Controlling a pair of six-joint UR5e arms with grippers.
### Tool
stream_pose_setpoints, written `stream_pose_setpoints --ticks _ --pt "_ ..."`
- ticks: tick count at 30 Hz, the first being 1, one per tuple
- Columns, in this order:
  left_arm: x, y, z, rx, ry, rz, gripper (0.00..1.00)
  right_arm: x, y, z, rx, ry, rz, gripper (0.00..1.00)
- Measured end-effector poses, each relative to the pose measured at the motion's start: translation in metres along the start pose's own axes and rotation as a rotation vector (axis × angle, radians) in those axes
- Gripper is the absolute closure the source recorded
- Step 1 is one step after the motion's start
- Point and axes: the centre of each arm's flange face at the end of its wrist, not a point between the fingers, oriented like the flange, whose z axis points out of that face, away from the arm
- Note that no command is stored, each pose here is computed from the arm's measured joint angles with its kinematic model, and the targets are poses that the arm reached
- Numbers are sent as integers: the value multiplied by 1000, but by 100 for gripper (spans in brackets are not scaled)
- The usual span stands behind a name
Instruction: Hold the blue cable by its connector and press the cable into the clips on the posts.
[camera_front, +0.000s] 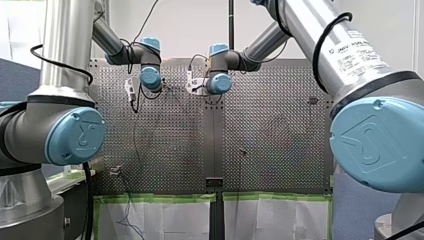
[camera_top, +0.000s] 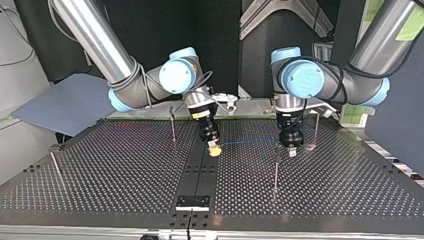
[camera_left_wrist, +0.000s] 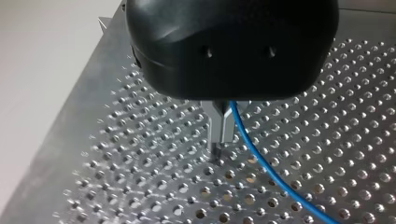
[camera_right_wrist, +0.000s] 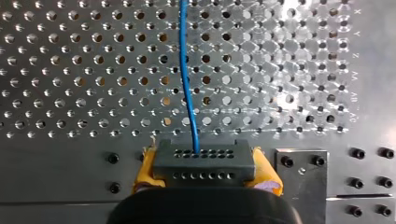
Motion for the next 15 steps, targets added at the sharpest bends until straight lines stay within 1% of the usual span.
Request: stream_pose_setpoints --ticks 3,7,15 --pt "-1 0 7 2 -5 -9 100 -4 1 3 -2 -3 0 100" --pt "-4 0 16 10 -12 -24 100 -3 6 7 -9 2 0 100" --pt "-2 9 29 20 -11 -56 100 1 16 13 -16 16 0 100"
